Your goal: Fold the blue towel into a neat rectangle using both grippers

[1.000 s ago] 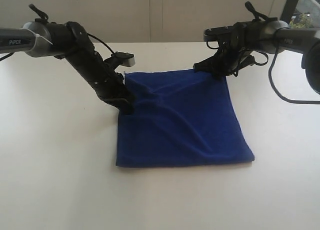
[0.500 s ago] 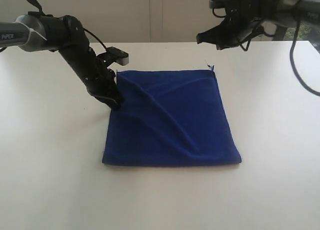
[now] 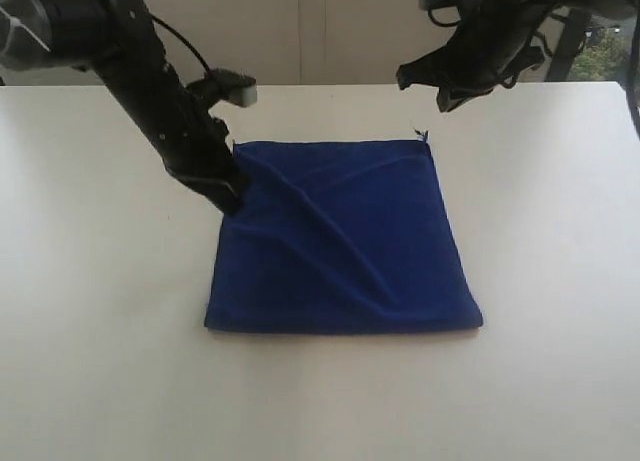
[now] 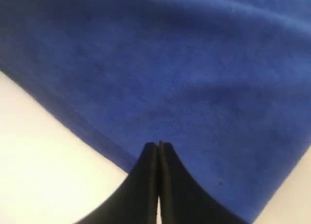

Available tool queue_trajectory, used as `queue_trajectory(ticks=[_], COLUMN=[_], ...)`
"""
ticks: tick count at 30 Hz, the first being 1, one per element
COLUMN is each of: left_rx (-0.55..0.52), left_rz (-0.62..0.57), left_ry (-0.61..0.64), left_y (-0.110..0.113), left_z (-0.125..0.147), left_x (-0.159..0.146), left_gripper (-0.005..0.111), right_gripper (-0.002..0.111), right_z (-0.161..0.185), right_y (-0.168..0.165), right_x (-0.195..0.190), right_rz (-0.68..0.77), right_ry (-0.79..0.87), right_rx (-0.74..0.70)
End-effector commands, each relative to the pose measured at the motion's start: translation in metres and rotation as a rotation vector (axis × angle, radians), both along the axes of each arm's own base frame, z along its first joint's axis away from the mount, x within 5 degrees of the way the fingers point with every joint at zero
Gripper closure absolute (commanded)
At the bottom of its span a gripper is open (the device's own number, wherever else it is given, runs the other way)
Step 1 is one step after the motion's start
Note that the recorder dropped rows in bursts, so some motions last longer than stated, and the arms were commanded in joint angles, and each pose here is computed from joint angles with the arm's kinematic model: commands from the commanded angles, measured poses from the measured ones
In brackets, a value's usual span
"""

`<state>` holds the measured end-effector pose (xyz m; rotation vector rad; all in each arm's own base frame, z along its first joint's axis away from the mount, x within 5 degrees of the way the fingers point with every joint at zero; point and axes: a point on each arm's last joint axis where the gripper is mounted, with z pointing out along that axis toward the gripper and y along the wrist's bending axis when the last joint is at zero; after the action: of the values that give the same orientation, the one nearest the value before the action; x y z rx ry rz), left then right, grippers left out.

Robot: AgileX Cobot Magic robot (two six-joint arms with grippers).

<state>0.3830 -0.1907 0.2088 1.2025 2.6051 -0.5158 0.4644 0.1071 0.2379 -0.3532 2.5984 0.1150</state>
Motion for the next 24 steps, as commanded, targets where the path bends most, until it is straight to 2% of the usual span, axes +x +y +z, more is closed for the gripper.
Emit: queue_trajectory(ticks=[1, 6, 11, 16, 19, 24], left_rx=[0.028, 0.038, 0.122, 0.162, 0.241, 0.347], left_rz=[-0.043, -0.053, -0.079, -0.073, -0.048, -0.017], left_ry=[0.075, 0.069, 0.134, 0.196, 0.214, 0.199], left_y=[-0.013, -0.017, -0.010, -0.004, 0.004, 0.014], left_z=[-0.029, -0.036, -0.043, -0.070, -0.081, -0.079], left_x=[-0.025, -0.031, -0.035, -0.041, -0.044, -0.043], left_gripper=[0.107, 0.107, 0.107, 0.107, 0.107, 0.107], right_gripper=[0.108, 0.108, 0.108, 0.108, 0.108, 0.108], right_z=[-0.013, -0.028, -0.032, -0.032, -0.033, -0.033], right_y=[0.008, 0.007, 0.007, 0.007, 0.007, 0.006], right_x=[-0.009, -0.012, -0.013, -0.014, -0.016, -0.016], right_rz=[0.040, 0.038, 0.037, 0.035, 0.036, 0.037], right_ry=[0.027, 0.037, 0.040, 0.049, 0.068, 0.076], right_rx=[-0.006, -0.008, -0.009, -0.007, -0.011, -0.013])
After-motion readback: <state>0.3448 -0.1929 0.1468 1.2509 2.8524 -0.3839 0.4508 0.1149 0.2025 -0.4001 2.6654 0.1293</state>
